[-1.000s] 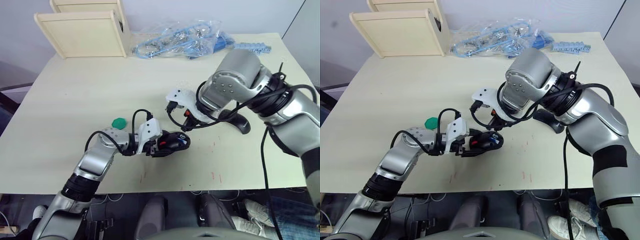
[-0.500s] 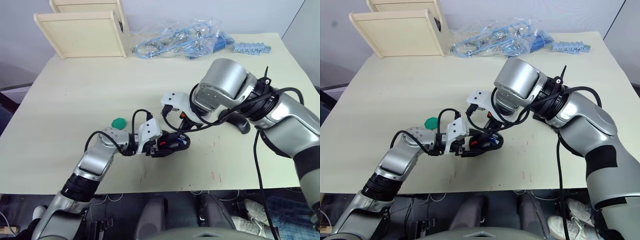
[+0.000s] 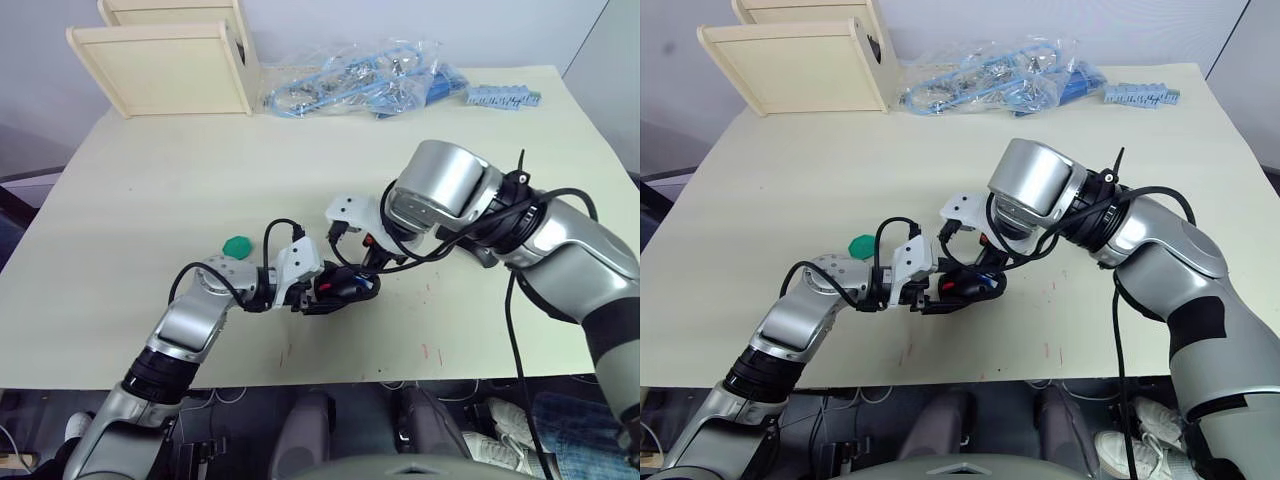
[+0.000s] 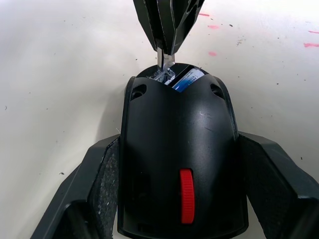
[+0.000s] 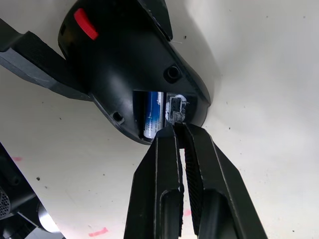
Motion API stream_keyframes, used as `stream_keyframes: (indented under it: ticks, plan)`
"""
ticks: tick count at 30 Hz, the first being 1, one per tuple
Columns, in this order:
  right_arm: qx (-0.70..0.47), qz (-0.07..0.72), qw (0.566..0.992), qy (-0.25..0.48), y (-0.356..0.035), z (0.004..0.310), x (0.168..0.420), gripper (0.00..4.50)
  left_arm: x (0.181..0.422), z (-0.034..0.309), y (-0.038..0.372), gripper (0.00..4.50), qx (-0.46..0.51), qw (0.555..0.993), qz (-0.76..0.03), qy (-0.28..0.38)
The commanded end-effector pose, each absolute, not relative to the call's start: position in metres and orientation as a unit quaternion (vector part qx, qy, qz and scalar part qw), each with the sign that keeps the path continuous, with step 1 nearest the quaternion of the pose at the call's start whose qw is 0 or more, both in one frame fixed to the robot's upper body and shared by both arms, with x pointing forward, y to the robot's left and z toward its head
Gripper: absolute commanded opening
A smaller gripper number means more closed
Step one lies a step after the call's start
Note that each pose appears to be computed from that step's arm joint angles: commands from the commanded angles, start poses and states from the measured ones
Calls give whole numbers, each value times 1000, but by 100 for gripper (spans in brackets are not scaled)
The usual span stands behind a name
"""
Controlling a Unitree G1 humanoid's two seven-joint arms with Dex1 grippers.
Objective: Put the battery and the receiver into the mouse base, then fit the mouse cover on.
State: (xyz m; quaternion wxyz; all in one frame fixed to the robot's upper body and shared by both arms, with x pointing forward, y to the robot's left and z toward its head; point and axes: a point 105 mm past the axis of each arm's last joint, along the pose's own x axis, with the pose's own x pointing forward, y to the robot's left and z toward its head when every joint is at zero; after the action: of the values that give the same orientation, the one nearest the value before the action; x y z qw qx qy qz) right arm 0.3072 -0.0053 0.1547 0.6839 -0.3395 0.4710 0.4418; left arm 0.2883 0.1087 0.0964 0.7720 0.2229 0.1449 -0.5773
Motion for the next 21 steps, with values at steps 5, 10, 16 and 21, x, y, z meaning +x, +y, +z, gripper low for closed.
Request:
stream_keyframes:
  ticks: [5,10,16,21]
  plan:
    - [-333,454,689,457,3,161,307,0,280,88,104,296,219,760,-591,159]
    - [-335,456,688,455,6,160,306,0,280,87,104,296,218,761,-590,159]
    - [-338,451,692,451,5,160,310,0,278,87,104,296,217,761,-591,158]
    - [-340,452,690,451,4,158,309,0,278,87,104,296,217,761,-591,157]
